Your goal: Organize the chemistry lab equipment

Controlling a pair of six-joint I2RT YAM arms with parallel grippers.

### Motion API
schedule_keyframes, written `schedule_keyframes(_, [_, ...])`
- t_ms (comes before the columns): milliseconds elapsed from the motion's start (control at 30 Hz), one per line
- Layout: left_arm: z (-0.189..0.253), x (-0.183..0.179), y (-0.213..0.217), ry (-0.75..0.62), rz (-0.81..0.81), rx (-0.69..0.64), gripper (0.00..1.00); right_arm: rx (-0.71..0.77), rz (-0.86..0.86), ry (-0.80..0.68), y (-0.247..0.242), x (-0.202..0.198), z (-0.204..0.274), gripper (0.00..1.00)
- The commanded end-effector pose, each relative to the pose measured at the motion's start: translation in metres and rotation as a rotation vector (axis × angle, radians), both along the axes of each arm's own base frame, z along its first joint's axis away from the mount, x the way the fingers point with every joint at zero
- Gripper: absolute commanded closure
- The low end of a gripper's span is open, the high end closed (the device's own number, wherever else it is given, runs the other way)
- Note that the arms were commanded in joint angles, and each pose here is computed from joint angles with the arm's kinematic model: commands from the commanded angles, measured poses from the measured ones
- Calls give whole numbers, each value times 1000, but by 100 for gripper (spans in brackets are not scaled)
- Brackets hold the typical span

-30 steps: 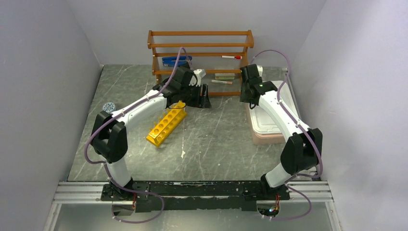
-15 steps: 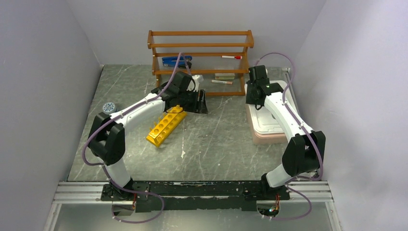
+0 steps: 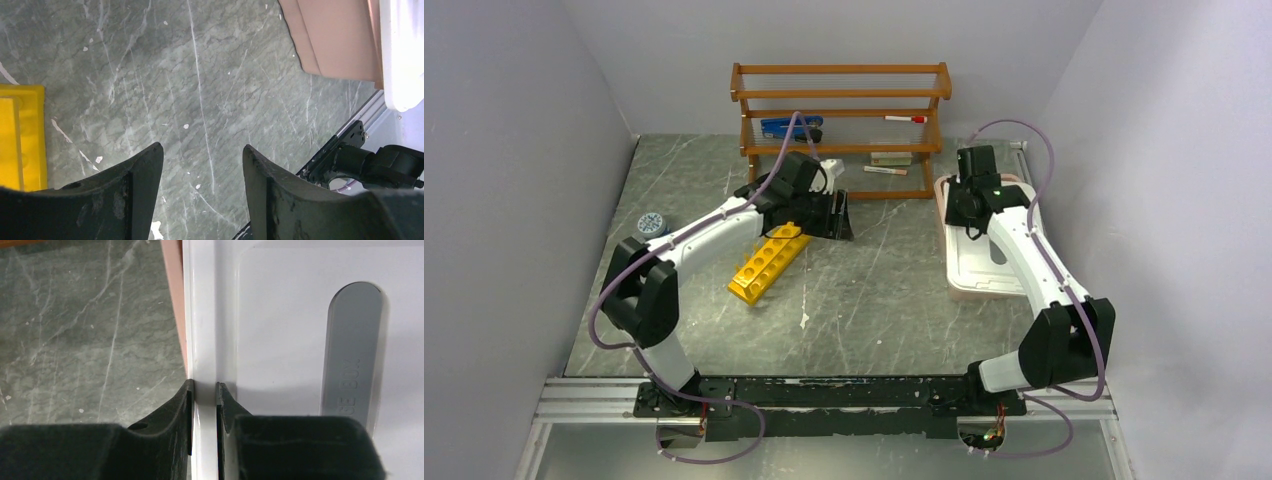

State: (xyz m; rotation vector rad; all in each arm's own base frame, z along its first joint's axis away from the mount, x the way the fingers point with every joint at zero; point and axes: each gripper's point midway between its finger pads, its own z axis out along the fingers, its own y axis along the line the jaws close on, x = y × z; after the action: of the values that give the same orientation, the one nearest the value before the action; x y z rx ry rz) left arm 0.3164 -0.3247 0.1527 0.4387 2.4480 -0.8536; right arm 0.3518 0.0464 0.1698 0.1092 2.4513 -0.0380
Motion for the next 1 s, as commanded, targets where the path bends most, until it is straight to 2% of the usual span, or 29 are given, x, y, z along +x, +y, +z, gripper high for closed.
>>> schedule_keyframes(0, [13, -6, 3, -12, -16, -29, 37, -1, 44, -17, -15, 1, 3, 90])
schedule_keyframes(267, [12, -12, 7, -5, -17, -27, 37, 60, 242, -4, 10, 13, -6, 92])
schedule_keyframes(533, [21, -15, 11, -20, -11, -30, 37, 36, 246, 7, 7, 16, -10, 91])
schedule_keyframes(633, [28, -16, 11, -32, -10, -35, 37, 26, 233, 6, 4, 15, -11, 81])
schedule_keyframes(733, [40, -15, 11, -57, -18, -49, 34, 44, 177, 24, 3, 16, -7, 66])
schedule_keyframes(833, [62, -14, 15, -116, -10, -58, 30, 84, 142, -30, 6, 18, 16, 50])
schedule_keyframes(967, [90, -12, 31, -208, 29, -37, 25, 79, 27, -132, -6, 14, 51, 42])
